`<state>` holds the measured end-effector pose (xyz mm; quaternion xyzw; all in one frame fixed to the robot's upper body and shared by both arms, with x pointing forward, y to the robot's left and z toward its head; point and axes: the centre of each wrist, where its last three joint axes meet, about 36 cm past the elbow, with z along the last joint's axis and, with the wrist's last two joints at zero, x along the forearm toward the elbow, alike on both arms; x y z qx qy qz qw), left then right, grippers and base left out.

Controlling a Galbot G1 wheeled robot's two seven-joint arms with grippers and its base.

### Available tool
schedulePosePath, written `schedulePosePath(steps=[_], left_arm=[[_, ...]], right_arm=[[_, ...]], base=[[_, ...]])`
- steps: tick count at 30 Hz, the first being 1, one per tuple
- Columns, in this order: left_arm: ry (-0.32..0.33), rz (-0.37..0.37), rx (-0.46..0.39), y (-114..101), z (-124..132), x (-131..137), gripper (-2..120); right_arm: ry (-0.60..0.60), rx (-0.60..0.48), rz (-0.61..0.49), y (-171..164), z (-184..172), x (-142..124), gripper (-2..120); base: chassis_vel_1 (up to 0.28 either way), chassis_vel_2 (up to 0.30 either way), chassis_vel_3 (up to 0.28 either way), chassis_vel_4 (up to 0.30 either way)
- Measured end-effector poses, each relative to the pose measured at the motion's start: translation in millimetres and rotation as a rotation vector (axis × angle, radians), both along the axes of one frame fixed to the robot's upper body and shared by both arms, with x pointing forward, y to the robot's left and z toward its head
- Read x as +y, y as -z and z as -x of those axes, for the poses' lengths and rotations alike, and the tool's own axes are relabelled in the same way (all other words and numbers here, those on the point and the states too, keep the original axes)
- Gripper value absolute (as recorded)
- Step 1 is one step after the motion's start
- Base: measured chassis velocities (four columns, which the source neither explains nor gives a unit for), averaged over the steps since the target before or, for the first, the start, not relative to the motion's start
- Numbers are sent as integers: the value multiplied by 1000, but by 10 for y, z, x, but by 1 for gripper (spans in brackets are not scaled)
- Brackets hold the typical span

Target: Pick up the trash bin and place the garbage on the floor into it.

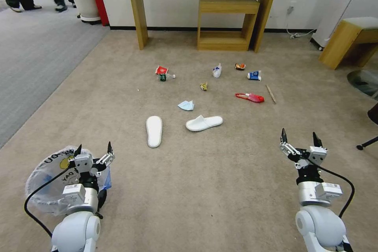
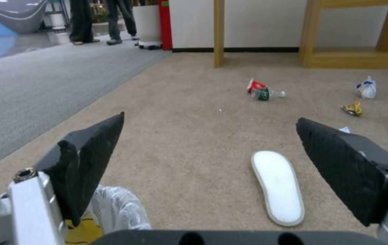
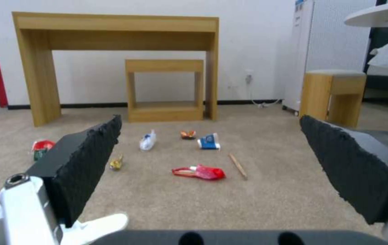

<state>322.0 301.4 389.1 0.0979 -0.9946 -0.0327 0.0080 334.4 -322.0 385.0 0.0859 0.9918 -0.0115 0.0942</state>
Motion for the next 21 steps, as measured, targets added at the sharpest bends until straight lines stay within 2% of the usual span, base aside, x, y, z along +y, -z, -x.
schedulePosePath(steps=[21], left_arm=[[0, -8, -6, -2, 17, 28, 100]], right_arm=[[14, 6, 7, 23, -4, 32, 100]], base=[[0, 0, 0, 0]])
